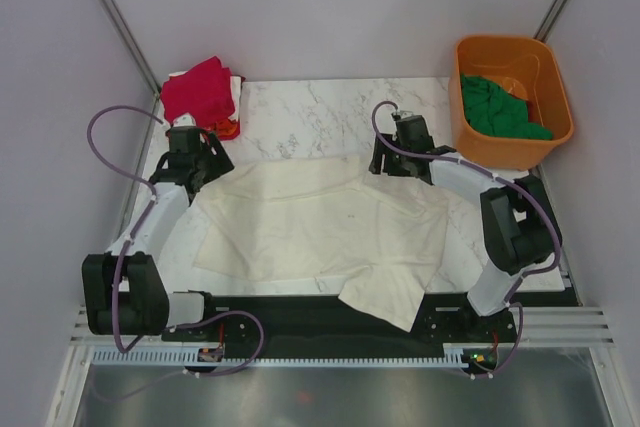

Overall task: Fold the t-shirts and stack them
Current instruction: Fold the tshirt

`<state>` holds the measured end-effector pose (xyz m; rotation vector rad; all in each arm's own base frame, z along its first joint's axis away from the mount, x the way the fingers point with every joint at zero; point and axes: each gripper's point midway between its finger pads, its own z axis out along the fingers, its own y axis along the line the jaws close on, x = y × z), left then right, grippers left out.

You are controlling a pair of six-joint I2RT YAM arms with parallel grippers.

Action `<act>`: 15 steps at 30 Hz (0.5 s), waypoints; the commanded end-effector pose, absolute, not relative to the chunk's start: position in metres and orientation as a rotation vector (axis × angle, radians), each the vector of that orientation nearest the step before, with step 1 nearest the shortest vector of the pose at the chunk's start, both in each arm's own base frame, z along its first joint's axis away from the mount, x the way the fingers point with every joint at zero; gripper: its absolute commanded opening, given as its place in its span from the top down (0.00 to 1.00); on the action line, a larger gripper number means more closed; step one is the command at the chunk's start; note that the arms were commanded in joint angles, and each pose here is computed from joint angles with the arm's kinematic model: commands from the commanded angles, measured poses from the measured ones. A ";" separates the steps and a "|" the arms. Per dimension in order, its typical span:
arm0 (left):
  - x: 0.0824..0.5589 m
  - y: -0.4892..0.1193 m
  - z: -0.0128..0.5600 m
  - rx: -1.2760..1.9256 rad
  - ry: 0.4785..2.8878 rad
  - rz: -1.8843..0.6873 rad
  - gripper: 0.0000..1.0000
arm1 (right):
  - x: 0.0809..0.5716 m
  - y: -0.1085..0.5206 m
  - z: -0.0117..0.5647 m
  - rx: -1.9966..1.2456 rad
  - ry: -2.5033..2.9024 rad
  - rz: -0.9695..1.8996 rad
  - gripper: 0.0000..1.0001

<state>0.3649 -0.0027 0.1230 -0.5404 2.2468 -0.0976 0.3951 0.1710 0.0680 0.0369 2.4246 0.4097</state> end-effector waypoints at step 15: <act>0.323 -0.014 0.211 -0.222 2.118 -0.144 0.17 | 0.430 0.206 0.053 -0.107 2.415 0.366 0.62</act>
